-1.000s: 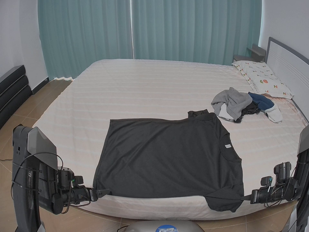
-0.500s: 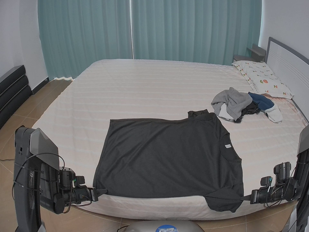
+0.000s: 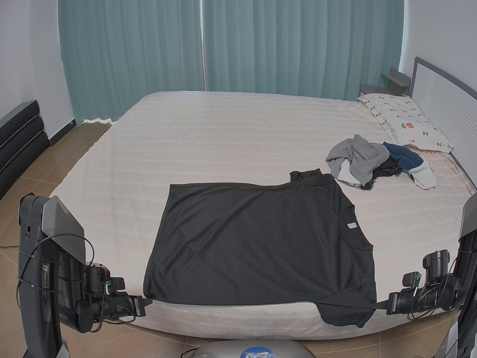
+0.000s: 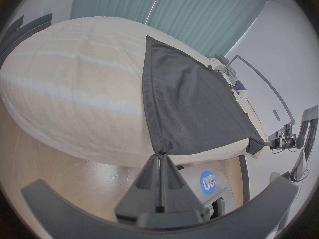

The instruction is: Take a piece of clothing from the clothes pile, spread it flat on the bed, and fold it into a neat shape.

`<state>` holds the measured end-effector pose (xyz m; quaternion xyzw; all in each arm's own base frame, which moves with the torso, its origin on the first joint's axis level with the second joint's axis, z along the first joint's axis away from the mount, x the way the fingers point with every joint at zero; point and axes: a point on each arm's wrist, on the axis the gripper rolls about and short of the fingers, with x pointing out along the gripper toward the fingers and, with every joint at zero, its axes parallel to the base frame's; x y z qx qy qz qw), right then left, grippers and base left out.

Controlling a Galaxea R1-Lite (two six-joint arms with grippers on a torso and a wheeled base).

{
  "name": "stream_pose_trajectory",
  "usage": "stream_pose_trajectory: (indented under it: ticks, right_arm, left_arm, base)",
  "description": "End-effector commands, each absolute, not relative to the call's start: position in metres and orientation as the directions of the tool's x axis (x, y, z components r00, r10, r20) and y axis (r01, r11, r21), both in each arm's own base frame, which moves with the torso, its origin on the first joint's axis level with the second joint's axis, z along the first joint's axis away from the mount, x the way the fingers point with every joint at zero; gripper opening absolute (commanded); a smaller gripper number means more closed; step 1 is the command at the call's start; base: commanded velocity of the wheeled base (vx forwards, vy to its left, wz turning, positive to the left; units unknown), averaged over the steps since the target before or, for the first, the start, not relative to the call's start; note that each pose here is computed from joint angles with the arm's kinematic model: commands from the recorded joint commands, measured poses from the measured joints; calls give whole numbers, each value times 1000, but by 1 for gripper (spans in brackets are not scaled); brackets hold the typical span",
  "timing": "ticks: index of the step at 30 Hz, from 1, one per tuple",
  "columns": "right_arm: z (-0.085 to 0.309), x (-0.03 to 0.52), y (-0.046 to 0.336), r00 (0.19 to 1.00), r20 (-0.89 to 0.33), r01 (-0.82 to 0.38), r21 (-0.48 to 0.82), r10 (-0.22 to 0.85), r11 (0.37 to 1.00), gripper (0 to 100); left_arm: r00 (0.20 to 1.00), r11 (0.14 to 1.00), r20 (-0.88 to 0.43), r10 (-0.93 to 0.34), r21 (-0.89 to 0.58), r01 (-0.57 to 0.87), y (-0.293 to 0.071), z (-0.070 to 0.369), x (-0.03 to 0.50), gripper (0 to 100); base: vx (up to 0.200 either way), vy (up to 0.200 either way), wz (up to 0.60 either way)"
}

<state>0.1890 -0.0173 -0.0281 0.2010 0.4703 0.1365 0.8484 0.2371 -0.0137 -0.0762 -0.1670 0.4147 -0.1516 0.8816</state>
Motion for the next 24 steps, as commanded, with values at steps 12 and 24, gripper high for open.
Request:
stream_pose_trajectory:
  ticks: [12, 24]
  right_arm:
    - [-28, 184, -17, 507, -753, -28, 472, 420, 881, 0]
    - [-27, 183, -17, 509, -751, -30, 473, 421, 881, 0]
  left_arm:
    - [621, 902, -680, -389, -419, 107, -8, -54, 219, 0]
    - [617, 902, -683, -390, -418, 107, -9, -60, 222, 0]
  base:
    - [0, 0, 0]
    - [0, 0, 0]
